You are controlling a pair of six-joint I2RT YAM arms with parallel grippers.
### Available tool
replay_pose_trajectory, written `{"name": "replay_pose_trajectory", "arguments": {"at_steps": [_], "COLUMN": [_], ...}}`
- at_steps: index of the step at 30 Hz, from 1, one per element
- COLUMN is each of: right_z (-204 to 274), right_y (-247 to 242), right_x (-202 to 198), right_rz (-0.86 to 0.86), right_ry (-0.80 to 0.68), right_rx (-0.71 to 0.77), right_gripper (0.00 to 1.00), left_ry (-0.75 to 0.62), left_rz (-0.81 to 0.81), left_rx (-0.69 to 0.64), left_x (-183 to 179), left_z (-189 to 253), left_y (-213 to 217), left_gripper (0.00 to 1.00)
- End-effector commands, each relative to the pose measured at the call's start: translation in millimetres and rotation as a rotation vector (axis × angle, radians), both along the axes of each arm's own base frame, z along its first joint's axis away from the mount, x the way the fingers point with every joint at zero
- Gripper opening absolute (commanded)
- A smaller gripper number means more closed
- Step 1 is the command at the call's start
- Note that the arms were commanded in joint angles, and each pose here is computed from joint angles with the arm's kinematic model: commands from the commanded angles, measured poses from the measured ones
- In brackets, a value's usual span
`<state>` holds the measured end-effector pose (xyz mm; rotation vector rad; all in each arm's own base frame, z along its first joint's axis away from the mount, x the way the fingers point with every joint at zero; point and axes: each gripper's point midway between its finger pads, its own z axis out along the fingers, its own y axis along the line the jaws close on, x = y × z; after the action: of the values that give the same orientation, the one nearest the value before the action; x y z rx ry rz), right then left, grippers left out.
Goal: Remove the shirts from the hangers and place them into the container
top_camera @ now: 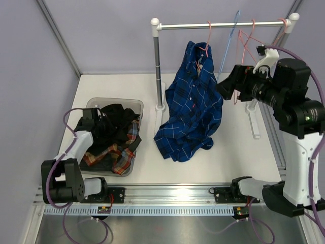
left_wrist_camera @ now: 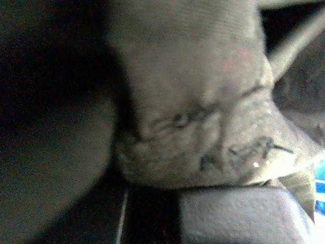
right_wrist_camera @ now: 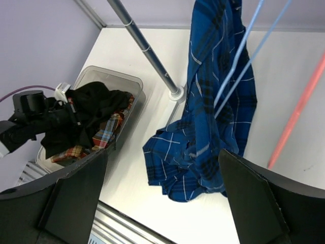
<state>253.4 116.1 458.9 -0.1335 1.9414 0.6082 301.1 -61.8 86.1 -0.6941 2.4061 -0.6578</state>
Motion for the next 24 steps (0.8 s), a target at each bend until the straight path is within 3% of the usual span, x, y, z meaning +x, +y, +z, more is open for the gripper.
{"name": "replay_pose_trajectory", "arguments": {"at_steps": [1, 10, 18, 21, 24], "right_z": [6, -4, -25, -32, -44], "right_y": [17, 35, 30, 26, 26], "right_x": [16, 79, 119, 126, 131], "right_rz": [0.074, 0.069, -0.019, -0.043, -0.055], "right_ry": [-0.008, -0.009, 0.024, 0.027, 0.062], "right_rx": [0.028, -0.030, -0.141, -0.169, -0.186], "right_gripper": [0.98, 0.75, 0.73, 0.72, 0.67], "left_ry": [0.017, 0.028, -0.010, -0.071, -0.160], "left_rz": [-0.030, 0.043, -0.035, -0.033, -0.031], "left_rx": [-0.169, -0.134, -0.262, -0.223, -0.215], "left_x": [-5, -9, -10, -8, -4], "left_z": [-6, -20, -13, 8, 41], "left_y": [-25, -12, -28, -23, -22], "left_gripper": [0.00, 0.00, 0.00, 0.08, 0.40]}}
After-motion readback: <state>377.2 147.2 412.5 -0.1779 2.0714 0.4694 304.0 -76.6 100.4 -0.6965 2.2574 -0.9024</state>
